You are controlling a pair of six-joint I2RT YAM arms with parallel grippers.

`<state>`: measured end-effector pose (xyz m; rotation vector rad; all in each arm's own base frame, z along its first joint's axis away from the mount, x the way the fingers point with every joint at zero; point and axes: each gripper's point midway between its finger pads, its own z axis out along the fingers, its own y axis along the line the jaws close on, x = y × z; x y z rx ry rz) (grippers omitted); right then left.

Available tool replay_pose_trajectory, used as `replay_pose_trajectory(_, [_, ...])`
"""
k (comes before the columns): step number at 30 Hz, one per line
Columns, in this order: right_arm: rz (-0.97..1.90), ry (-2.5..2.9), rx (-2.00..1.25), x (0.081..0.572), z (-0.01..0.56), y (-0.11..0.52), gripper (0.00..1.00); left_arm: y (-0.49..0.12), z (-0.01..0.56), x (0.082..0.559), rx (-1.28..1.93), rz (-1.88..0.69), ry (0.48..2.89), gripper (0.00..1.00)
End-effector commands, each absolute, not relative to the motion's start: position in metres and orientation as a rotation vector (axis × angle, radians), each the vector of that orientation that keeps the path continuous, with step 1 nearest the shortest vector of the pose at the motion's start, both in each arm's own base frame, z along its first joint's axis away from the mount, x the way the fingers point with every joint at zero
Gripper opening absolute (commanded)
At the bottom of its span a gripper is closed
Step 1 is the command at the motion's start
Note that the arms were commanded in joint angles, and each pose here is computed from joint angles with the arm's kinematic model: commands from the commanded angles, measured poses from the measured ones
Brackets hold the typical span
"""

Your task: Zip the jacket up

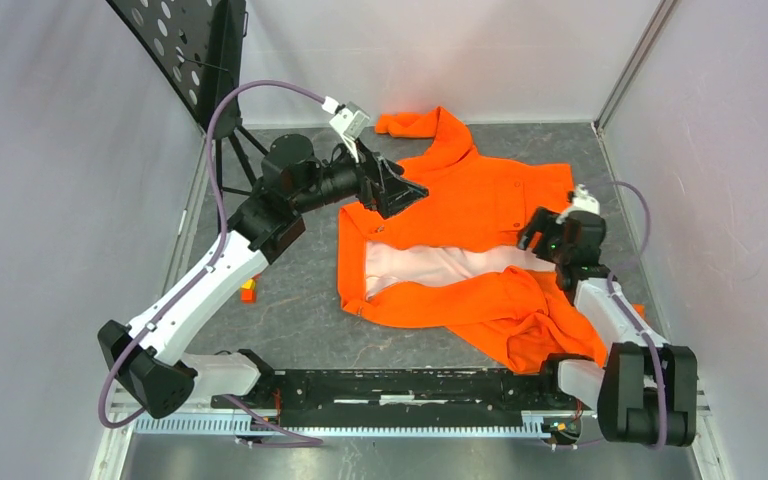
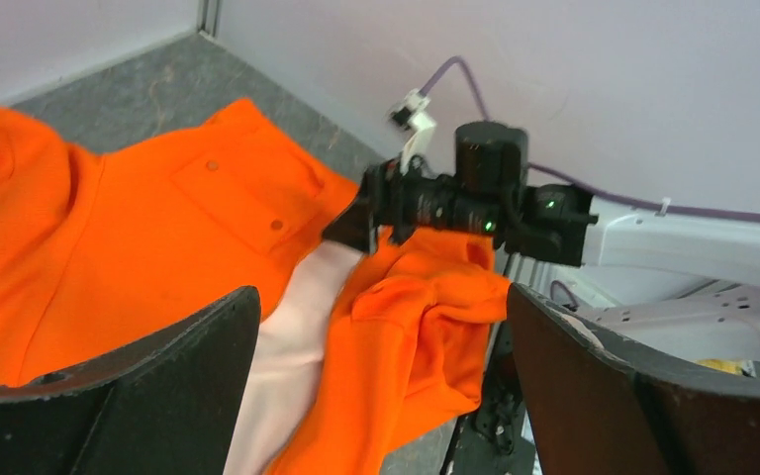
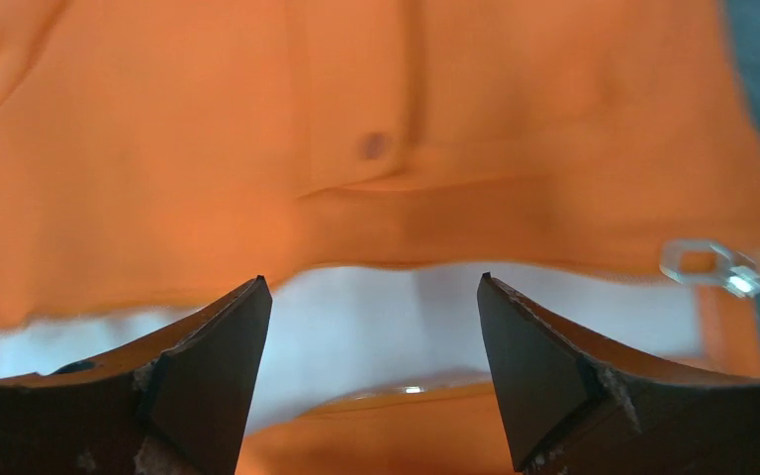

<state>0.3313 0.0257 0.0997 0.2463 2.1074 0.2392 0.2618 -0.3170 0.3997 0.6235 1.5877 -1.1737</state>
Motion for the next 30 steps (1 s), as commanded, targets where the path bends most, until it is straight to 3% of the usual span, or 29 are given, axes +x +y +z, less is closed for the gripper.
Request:
replay_pose_trajectory(1, [0.251, 2.025, 0.554, 0.338, 0.096, -0.018, 0.83, -0.313, 0.37, 0.268, 0.658, -1.082, 1.655, 1.0])
replay_pose_trajectory(6, [0.096, 1.972, 0.777, 0.333, 0.091, -0.072, 0.86, -0.311, 0.337, 0.27, 0.666, -1.048, 1.727, 1.0])
replay_pose_trajectory(13, [-0.009, 2.022, 0.852, 0.341, 0.086, -0.112, 0.82, -0.294, 0.295, 0.283, 0.677, -0.81, 1.789, 1.0])
replay_pose_trajectory(23, [0.01, 2.151, 0.788, 0.378, 0.063, -0.117, 0.72, -0.298, 0.265, 0.281, 0.746, -0.663, 1.815, 1.0])
replay_pose_trajectory(30, [0.097, 2.263, 0.609, 0.41, 0.043, -0.079, 0.63, -0.296, 0.254, 0.286, 0.753, -0.591, 1.833, 1.0])
